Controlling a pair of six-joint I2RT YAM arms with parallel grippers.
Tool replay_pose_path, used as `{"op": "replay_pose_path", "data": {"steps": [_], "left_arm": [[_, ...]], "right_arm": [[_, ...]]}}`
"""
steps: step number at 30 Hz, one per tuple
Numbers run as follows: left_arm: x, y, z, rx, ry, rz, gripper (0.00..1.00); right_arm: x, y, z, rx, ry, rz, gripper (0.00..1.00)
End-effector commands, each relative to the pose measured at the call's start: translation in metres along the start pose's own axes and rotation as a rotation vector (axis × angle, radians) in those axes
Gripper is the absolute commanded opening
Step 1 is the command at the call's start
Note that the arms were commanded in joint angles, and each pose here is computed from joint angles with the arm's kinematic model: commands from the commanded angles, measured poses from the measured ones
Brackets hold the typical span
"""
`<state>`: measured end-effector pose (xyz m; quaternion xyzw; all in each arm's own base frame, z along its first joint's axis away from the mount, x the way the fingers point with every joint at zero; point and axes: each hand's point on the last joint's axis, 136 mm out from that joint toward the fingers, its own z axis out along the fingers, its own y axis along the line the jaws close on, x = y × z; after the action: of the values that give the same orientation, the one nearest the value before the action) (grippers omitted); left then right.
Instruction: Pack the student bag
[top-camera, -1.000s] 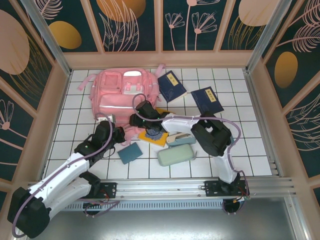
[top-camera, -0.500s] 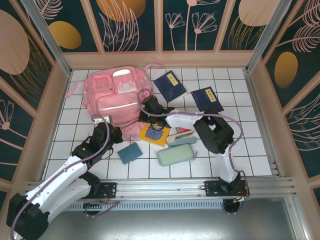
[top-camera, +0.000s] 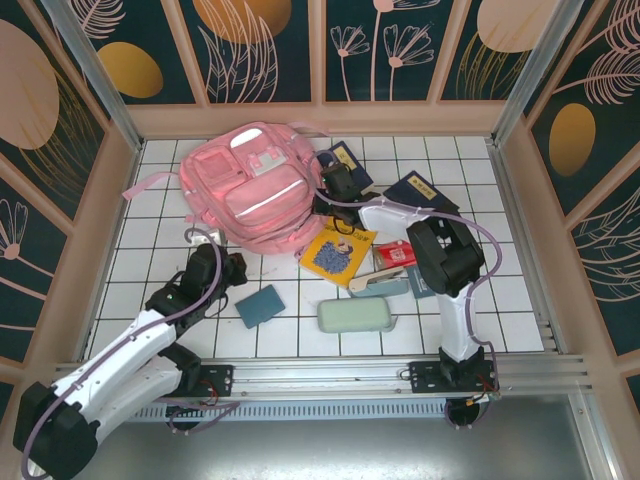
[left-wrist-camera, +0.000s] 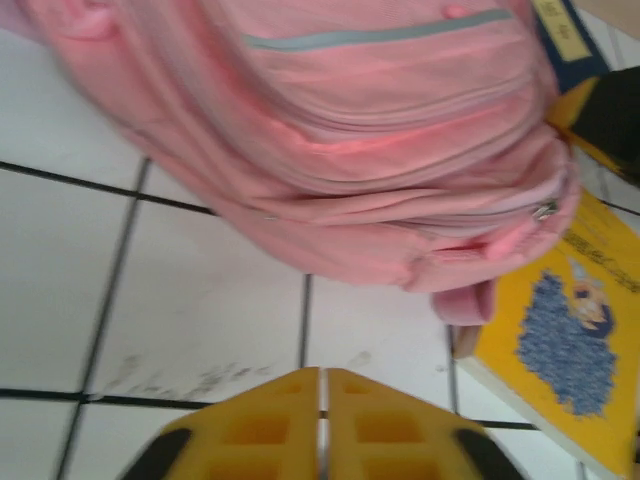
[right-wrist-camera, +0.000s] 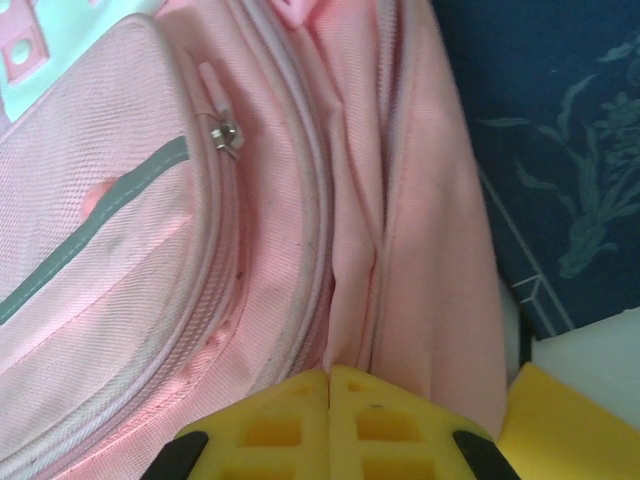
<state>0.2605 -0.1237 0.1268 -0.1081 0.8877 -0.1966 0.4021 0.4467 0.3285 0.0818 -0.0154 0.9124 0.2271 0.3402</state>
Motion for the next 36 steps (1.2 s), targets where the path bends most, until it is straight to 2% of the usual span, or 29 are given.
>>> {"op": "replay_pose_path", "data": {"steps": [1, 11, 17, 20, 29, 32, 36], "left_arm": [[0.000, -0.037, 0.012, 0.176, 0.019, 0.032, 0.23], [-0.004, -0.065, 0.063, 0.221, 0.030, 0.104, 0.38], [-0.011, -0.069, 0.083, 0.192, 0.017, 0.180, 0.46], [-0.010, -0.066, 0.094, 0.156, 0.023, 0.203, 0.47], [0.007, -0.058, 0.118, 0.116, 0.089, 0.204, 0.46], [0.010, -0.061, 0.121, 0.132, 0.104, 0.204, 0.42], [0.013, -0.066, 0.123, 0.159, 0.115, 0.204, 0.30]], "right_arm": [[-0.014, 0.038, -0.021, -0.074, -0.041, -0.061, 0.00], [-0.008, 0.047, -0.021, -0.127, -0.022, -0.057, 0.00], [-0.006, 0.050, -0.022, -0.149, -0.015, -0.051, 0.00], [-0.005, 0.051, -0.022, -0.156, -0.014, -0.047, 0.00], [-0.006, 0.055, -0.023, -0.174, -0.011, -0.041, 0.00], [-0.005, 0.056, -0.023, -0.179, -0.006, -0.040, 0.00], [-0.005, 0.055, -0.022, -0.174, -0.005, -0.038, 0.00]]}}
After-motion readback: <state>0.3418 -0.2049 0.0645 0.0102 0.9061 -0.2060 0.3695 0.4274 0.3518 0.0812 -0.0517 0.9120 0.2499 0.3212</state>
